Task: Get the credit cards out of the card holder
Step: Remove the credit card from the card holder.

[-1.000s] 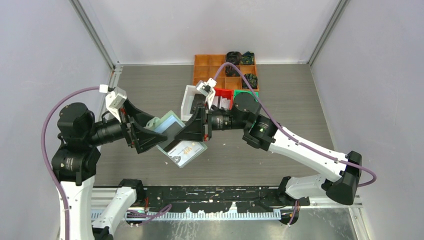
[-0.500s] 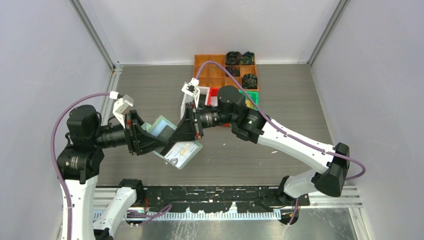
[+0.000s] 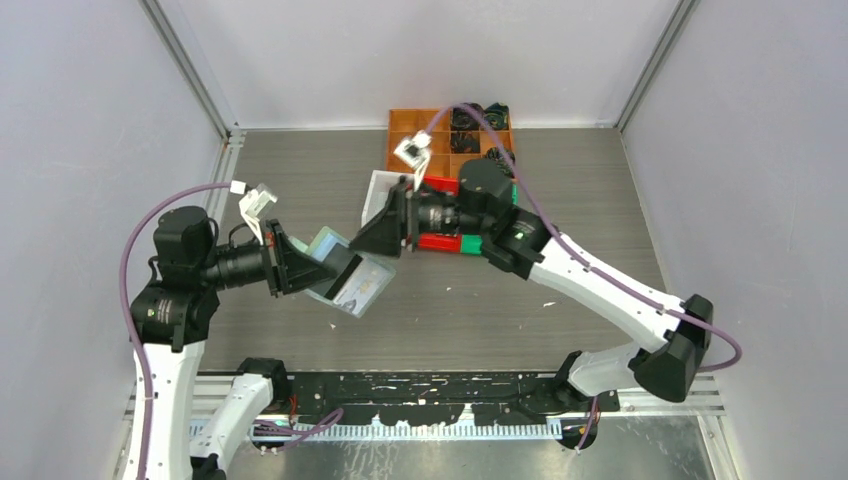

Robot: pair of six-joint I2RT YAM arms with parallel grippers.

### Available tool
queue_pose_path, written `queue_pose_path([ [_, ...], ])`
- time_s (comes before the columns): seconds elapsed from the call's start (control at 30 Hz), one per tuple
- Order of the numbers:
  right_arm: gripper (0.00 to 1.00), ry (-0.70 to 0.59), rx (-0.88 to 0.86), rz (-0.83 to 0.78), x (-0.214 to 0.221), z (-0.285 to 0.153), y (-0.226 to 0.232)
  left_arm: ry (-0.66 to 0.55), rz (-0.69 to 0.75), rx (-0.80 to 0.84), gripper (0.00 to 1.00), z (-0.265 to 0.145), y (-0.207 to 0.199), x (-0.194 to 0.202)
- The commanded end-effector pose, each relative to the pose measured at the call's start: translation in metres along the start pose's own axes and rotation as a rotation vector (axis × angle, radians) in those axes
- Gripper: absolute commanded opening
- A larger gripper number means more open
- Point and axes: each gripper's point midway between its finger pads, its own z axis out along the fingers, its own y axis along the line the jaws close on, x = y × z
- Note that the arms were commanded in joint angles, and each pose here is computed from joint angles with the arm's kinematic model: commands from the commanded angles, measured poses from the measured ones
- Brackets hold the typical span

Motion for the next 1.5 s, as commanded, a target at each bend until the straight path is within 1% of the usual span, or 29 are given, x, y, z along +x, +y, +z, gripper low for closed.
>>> queue_pose_path([
  [0.0,0.62,-0.325,0.205,-0.031,-0.072,-0.053,-0.011,-0.090,0.010,-0.116,0.00,0.007,0.028,-0.028],
  [0.07,0.62,-0.403,0.265,-0.019,-0.081,-0.070,-0.014,-0.112,-0.015,-0.155,0.00,0.009,0.038,-0.033],
  [0.17,0.63,-0.408,0.251,0.048,-0.074,-0.073,-0.013,-0.151,-0.054,-0.229,0.00,0.010,0.056,-0.042],
  [0.23,0.63,-0.396,0.189,0.124,-0.066,-0.066,-0.010,-0.172,-0.075,-0.252,0.00,0.011,0.061,-0.046],
  [0.33,0.61,-0.388,0.077,0.230,-0.056,-0.054,-0.009,-0.195,-0.113,-0.232,0.00,0.013,0.060,-0.052],
  [0.4,0.59,-0.392,0.014,0.271,-0.053,-0.047,-0.010,-0.208,-0.137,-0.206,0.00,0.014,0.056,-0.057],
  [0.5,0.57,-0.374,-0.033,0.325,-0.046,-0.037,-0.014,-0.224,-0.164,-0.173,0.00,0.015,0.049,-0.064],
  [0.7,0.53,-0.340,-0.076,0.355,-0.037,-0.022,-0.015,-0.243,-0.219,-0.099,0.00,0.017,0.036,-0.072],
  [0.97,0.48,-0.313,-0.096,0.395,-0.029,-0.007,-0.021,-0.242,-0.240,-0.047,0.00,0.018,0.026,-0.076],
  [1.23,0.47,-0.313,-0.111,0.400,-0.032,-0.002,-0.017,-0.252,-0.262,0.053,0.00,0.015,0.003,-0.087],
  [1.37,0.47,-0.334,-0.166,0.406,-0.041,0.000,-0.008,-0.229,-0.263,0.086,0.00,0.015,-0.002,-0.085],
  [1.47,0.46,-0.357,-0.249,0.420,-0.050,0.001,0.003,-0.225,-0.271,0.098,0.00,0.015,-0.004,-0.085],
])
